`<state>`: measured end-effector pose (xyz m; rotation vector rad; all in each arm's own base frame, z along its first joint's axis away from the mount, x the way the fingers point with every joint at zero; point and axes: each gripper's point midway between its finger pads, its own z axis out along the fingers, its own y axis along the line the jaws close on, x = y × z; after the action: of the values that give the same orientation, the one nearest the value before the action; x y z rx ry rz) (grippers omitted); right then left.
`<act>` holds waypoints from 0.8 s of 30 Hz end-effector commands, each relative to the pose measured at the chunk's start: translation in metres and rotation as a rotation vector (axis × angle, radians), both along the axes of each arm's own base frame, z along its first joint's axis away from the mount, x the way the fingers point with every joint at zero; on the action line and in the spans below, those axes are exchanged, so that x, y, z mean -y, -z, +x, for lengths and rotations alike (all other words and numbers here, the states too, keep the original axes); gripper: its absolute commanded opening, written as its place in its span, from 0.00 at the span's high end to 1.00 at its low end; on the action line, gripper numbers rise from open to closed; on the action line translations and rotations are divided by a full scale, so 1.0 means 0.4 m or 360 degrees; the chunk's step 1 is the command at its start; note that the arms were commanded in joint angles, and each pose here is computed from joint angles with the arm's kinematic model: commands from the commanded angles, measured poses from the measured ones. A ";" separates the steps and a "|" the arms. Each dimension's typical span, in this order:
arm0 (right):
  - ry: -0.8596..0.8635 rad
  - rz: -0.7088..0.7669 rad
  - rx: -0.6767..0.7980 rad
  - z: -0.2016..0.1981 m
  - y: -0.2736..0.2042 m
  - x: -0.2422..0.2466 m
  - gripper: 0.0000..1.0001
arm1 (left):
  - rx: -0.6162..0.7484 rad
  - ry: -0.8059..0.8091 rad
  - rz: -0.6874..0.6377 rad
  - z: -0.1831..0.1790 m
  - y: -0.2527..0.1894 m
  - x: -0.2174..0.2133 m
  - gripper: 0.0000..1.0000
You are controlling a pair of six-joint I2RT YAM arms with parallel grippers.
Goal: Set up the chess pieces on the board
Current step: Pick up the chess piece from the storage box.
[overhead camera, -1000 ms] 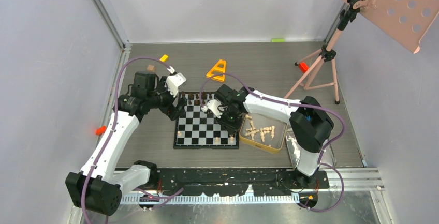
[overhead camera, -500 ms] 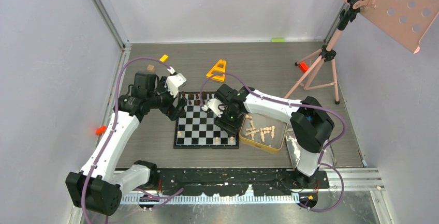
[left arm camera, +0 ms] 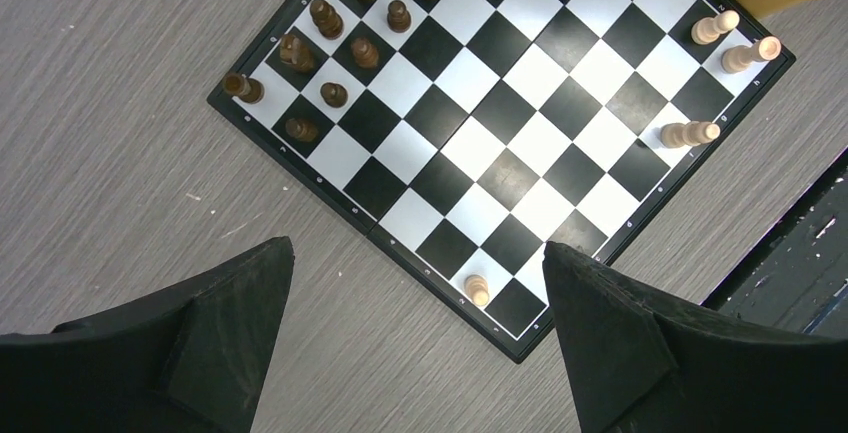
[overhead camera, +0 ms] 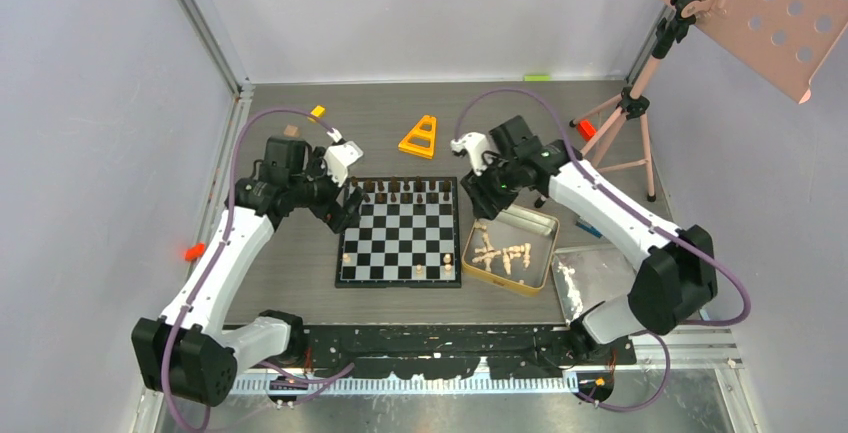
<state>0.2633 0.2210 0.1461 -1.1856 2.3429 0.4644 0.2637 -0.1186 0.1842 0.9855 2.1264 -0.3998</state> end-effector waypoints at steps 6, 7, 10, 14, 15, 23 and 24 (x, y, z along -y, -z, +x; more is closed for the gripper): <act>0.0200 -0.0035 -0.0100 0.003 0.076 0.169 0.49 | 0.0056 0.0074 -0.0078 0.016 -0.029 0.026 0.00; 0.0230 -0.0063 -0.0114 0.003 0.089 0.193 0.50 | 0.0058 0.0076 -0.0079 0.018 -0.030 0.026 0.00; 0.0238 -0.0145 -0.0182 -0.021 0.117 0.232 0.51 | 0.0047 0.0093 -0.0089 0.016 -0.028 0.031 0.00; 0.0260 -0.0268 -0.0251 -0.063 0.145 0.276 0.50 | 0.0038 0.0115 -0.0089 0.011 -0.028 0.033 0.00; 0.0277 -0.0294 -0.0270 -0.071 0.149 0.285 0.50 | 0.0034 0.0116 -0.0087 0.011 -0.026 0.033 0.00; 0.0376 -0.0439 -0.0438 -0.122 0.209 0.325 0.43 | 0.0018 0.0127 -0.0087 0.013 -0.017 0.036 0.00; 0.0384 -0.0443 -0.0456 -0.126 0.213 0.325 0.43 | 0.0018 0.0127 -0.0091 0.013 -0.018 0.037 0.00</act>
<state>0.2182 0.0989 0.0657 -1.0194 2.7674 0.2904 0.2619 -0.1286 0.1771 1.0341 2.1208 -0.4783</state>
